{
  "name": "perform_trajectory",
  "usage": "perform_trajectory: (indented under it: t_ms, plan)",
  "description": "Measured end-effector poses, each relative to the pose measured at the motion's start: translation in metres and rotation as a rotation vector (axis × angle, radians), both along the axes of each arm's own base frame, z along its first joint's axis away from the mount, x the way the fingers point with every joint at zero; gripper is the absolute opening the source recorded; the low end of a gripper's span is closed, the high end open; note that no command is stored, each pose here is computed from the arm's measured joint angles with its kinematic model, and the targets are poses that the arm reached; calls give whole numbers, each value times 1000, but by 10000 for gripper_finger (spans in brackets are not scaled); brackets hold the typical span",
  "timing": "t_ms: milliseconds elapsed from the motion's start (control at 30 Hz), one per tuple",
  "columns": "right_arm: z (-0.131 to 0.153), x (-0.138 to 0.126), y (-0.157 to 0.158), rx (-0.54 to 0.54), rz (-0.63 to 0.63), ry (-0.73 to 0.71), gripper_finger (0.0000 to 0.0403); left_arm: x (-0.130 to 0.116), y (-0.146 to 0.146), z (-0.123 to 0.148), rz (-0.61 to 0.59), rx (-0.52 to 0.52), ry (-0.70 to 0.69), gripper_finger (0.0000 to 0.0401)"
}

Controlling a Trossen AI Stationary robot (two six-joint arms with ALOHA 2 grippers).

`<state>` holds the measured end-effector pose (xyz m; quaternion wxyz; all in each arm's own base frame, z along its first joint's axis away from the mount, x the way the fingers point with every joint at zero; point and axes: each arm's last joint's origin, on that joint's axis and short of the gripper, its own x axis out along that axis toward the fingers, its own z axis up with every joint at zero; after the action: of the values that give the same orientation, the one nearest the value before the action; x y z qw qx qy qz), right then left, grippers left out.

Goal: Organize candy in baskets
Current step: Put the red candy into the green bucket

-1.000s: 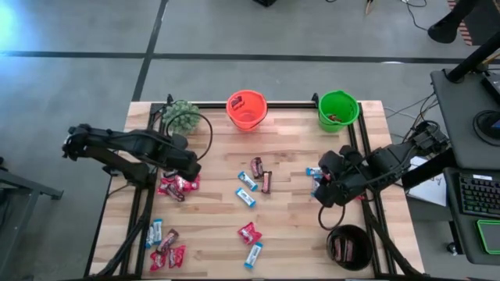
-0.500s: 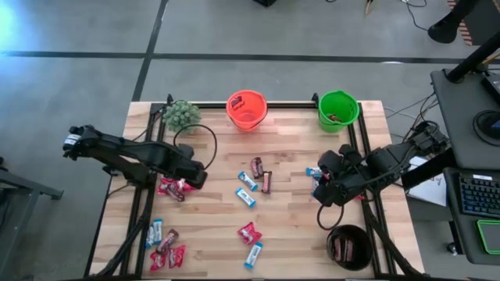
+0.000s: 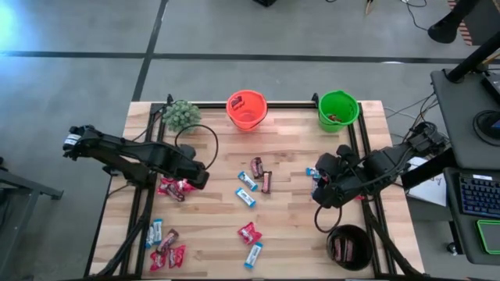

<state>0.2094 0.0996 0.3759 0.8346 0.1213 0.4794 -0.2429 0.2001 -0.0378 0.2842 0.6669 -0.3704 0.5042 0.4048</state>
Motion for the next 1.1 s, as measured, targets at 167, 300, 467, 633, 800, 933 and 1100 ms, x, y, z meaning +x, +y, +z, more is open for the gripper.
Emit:
perform_trajectory:
  t_ms: [167, 300, 467, 633, 800, 933, 1100]
  plan:
    - [0, 0, 0, -16, 34, 11, 171, 1, 0, -1, 1, 1, -1, 178]
    - [0, 0, 0, -22, 46, 15, 171, 3, -1, -4, 2, 4, 13, 178]
    - [0, 0, 0, -27, 46, 17, 171, 8, -2, -9, 2, -2, 43, 179]
    - [0, -2, -4, -86, 28, 21, 171, 10, -4, -13, -6, -60, 81, 191]
    - [0, -6, -7, -101, -1, 53, 171, 11, -4, -14, -6, -61, 91, 219]
    - [1, -8, -8, -102, 8, 50, 171, 13, -5, -17, -2, -59, 97, 234]
    - [4, -11, -10, -115, 15, 37, 171, 24, -7, -27, 21, -56, 114, 238]
